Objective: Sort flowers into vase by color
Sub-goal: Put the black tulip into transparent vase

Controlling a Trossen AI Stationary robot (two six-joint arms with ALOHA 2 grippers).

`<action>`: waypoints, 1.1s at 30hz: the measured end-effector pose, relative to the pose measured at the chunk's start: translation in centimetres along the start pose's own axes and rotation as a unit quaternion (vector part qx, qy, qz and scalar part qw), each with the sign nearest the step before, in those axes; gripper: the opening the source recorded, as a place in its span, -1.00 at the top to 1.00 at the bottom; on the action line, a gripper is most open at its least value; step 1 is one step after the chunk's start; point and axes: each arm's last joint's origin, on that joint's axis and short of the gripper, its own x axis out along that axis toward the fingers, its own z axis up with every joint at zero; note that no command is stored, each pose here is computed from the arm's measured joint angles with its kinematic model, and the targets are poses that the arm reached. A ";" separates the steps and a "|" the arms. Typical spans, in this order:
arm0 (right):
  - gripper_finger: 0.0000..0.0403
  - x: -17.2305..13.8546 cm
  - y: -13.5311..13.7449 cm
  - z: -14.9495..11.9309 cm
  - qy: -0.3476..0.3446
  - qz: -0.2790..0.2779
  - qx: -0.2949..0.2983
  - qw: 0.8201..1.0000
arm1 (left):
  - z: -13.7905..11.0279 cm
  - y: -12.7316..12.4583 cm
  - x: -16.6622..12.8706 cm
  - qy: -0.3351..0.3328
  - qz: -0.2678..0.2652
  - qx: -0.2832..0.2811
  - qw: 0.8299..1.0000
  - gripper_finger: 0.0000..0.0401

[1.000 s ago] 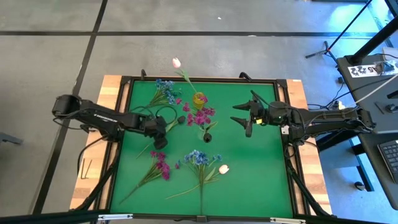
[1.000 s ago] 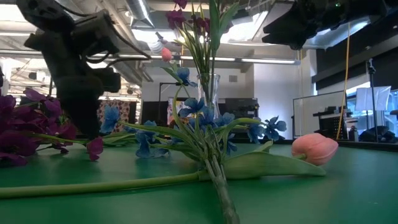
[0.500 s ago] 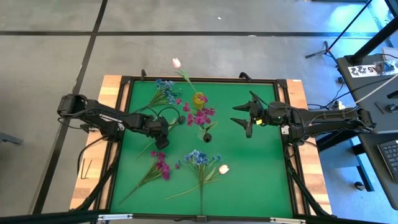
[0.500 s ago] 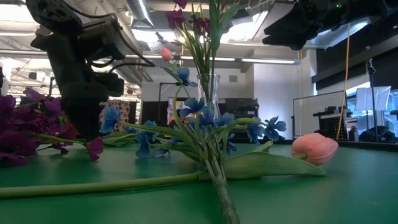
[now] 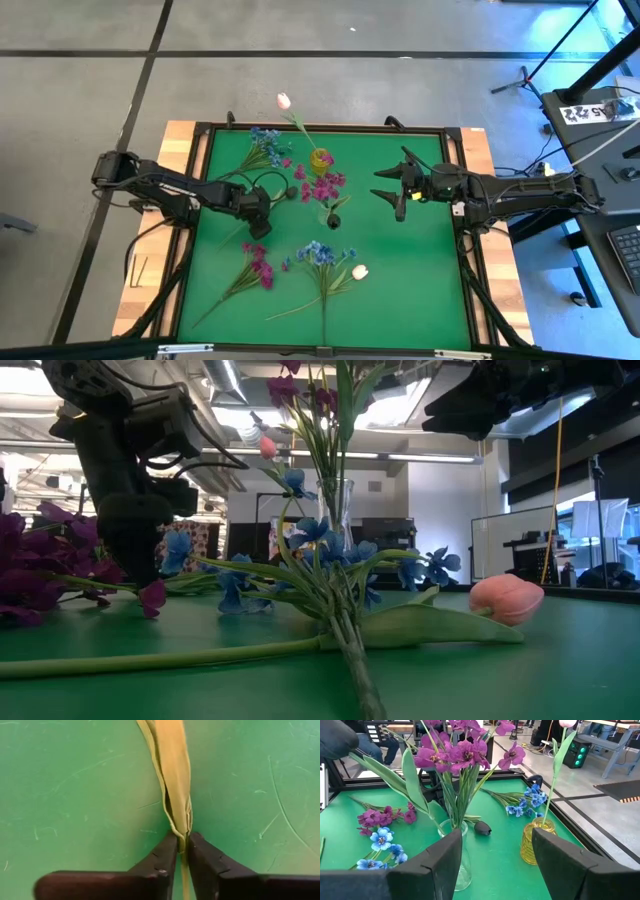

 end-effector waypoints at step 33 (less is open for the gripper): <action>-0.19 0.0 0.1 -0.2 0.011 0.013 0.000 1.000 | 3.2 1.3 -11.6 -0.209 0.018 -0.056 0.976 1.00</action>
